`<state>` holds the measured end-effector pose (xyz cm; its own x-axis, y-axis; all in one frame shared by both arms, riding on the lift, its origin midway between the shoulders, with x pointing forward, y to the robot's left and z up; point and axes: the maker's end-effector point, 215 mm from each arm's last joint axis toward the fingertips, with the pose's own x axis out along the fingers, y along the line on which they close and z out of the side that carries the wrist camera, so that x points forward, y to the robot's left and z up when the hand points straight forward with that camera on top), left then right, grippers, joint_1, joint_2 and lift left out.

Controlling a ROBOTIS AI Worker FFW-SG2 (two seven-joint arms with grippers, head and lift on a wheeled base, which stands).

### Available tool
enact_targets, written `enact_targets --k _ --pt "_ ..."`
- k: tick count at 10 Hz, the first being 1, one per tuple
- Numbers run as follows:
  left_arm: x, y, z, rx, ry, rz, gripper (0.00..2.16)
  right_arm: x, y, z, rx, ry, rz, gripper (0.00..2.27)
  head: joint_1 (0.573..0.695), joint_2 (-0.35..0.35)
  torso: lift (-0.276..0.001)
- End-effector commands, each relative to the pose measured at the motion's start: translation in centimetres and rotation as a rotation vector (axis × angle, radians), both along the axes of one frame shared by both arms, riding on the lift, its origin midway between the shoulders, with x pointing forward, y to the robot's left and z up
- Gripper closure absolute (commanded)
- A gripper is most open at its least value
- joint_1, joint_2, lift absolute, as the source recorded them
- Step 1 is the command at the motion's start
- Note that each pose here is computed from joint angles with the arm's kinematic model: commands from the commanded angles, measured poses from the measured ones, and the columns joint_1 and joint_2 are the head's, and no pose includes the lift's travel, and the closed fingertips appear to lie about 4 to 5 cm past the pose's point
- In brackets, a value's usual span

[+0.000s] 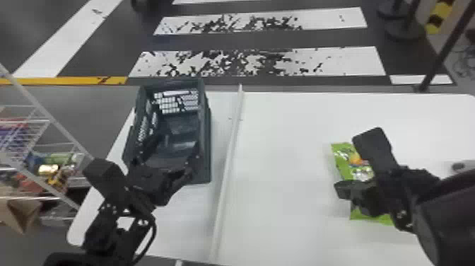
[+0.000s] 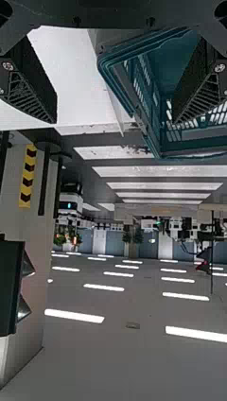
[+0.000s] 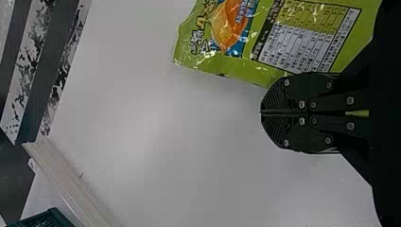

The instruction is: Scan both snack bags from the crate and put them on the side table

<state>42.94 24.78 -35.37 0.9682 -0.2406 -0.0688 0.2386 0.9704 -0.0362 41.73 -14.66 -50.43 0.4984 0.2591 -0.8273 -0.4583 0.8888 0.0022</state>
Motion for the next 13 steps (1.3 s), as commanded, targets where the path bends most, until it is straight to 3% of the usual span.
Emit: enact_targets --k 1,4,6,8,10,13 --pt "-0.1 0.0 0.2 0.001 -0.006 0.000 0.10 0.1 -0.8 -0.1 -0.007 0.000 -0.015 2.25 0.695 0.135 -0.087" --pt "-0.1 0.0 0.2 0.000 -0.007 -0.002 0.10 0.2 -0.7 0.7 0.004 -0.018 -0.024 2.25 0.695 0.121 -0.087" --pt "-0.1 0.0 0.1 -0.001 -0.006 -0.002 0.10 1.2 -0.1 3.9 0.040 -0.080 -0.030 2.25 0.695 0.124 -0.087" --pt "-0.2 0.3 0.0 0.000 -0.002 0.003 0.10 2.1 -2.5 5.1 0.036 -0.101 -0.082 2.25 0.695 0.128 -0.087" --pt "-0.1 0.5 0.0 0.002 -0.004 0.004 0.10 1.7 -5.1 4.1 0.013 -0.092 -0.131 2.25 0.695 0.097 -0.087" --pt "0.0 0.0 -0.2 -0.004 -0.003 -0.003 0.10 1.7 -4.9 0.8 -0.007 -0.073 -0.112 2.25 0.695 0.065 -0.087"
